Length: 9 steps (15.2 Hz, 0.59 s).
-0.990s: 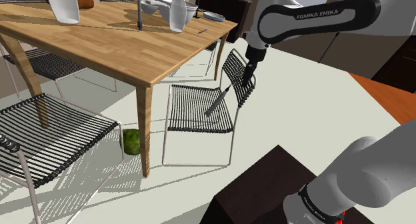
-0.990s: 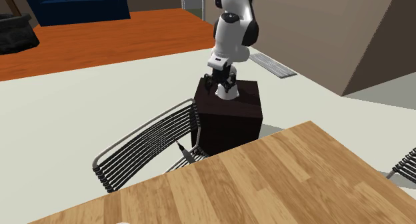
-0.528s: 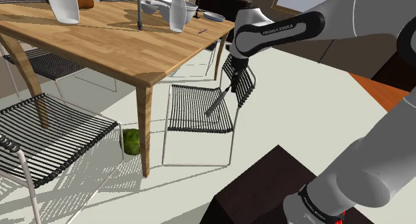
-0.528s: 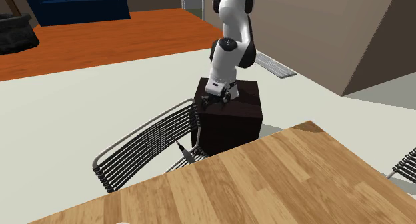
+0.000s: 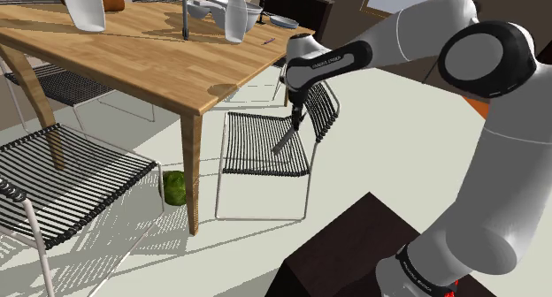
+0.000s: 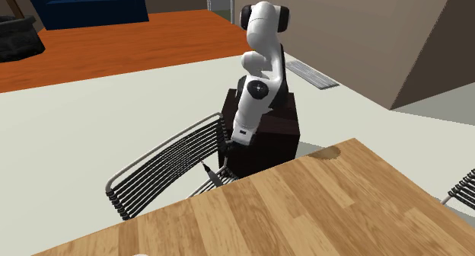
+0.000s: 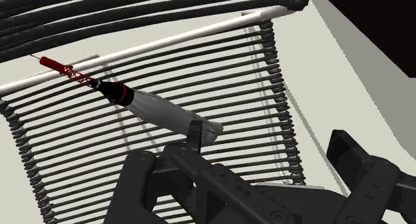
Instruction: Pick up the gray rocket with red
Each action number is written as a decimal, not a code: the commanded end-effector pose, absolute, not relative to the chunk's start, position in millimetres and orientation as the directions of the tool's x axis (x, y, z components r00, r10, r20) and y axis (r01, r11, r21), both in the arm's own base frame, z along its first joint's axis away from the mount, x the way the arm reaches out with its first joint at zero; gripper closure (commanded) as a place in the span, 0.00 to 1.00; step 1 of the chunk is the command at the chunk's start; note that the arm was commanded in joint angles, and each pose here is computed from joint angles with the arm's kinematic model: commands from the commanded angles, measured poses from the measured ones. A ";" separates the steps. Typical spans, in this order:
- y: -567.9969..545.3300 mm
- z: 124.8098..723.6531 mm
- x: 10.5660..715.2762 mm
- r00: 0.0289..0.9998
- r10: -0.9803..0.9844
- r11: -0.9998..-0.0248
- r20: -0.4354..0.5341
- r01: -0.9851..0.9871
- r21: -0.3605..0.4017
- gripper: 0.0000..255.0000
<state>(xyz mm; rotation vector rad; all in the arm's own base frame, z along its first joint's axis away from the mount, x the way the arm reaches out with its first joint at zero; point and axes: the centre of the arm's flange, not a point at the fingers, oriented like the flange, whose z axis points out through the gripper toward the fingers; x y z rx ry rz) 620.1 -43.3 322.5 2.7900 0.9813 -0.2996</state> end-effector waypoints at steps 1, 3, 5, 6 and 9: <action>-42.0 299.4 635.6 0.739 0.618 -0.748 -0.267 0.658 0.088 0.00; -42.9 276.9 652.1 0.716 0.636 -0.727 -0.288 0.681 0.085 0.00; -43.6 254.1 668.3 0.691 0.653 -0.706 -0.310 0.703 0.081 0.00; -43.9 242.6 676.2 0.678 0.661 -0.695 -0.321 0.715 0.079 0.00; -44.6 207.7 699.3 0.639 0.683 -0.662 -0.353 0.747 0.071 0.00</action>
